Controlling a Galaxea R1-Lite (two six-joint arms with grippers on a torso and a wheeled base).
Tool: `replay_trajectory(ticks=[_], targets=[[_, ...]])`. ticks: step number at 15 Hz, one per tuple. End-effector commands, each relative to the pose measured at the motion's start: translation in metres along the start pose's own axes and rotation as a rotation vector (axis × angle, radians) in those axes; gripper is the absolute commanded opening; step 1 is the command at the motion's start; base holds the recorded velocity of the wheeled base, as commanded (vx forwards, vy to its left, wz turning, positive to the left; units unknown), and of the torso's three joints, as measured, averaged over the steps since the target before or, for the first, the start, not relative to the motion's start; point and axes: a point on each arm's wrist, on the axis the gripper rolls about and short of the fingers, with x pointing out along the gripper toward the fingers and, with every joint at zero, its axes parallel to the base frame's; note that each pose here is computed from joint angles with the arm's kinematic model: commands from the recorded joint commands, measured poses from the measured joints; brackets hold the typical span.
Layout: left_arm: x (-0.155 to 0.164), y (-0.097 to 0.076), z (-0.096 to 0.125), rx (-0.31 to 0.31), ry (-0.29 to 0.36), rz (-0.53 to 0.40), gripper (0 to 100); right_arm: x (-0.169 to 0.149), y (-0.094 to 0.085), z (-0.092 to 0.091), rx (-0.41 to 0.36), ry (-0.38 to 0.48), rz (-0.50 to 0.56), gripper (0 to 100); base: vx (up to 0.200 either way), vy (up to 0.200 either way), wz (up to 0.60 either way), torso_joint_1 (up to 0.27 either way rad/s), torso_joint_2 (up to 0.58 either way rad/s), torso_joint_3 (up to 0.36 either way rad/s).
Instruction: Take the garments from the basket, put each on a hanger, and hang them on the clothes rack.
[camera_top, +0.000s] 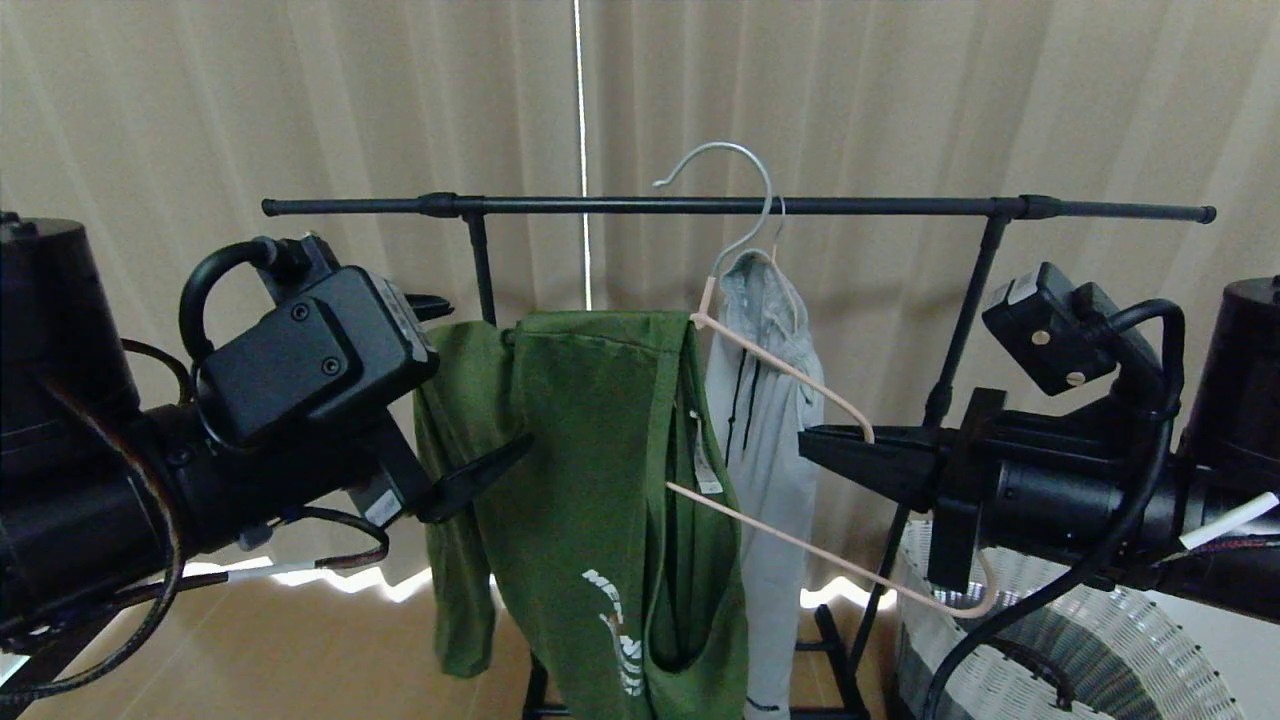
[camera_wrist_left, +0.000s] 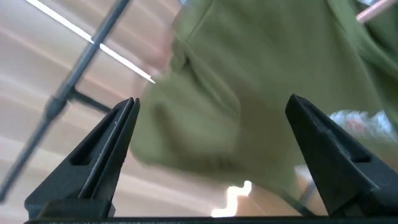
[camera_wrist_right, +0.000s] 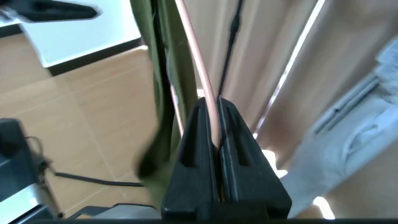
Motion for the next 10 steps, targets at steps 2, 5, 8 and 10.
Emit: replay_trajectory(ticks=[2, 5, 8, 10], targets=[[0.019, 0.0, 0.002, 0.019, -0.017, 0.005, 100, 0.002, 0.001, -0.003, 0.0, 0.013, 0.008, 0, 0.0, 0.0, 0.0, 0.0, 0.0, 0.0], [0.029, 0.002, 0.006, 0.054, -0.028, 0.007, 100, 0.006, 0.002, -0.007, -0.031, 0.031, 0.033, 0, 0.0, 0.0, 0.0, 0.0, 0.0, 0.0], [0.035, 0.002, 0.005, 0.071, -0.026, 0.005, 100, 0.007, 0.006, -0.007, -0.034, 0.036, 0.08, 0, 0.0, 0.0, 0.0, 0.0, 0.0, 0.0], [0.038, 0.001, 0.005, 0.076, -0.032, 0.008, 100, 0.009, 0.011, -0.007, -0.04, 0.037, 0.102, 0, 0.0, 0.0, 0.0, 0.0, 0.0, 0.0]])
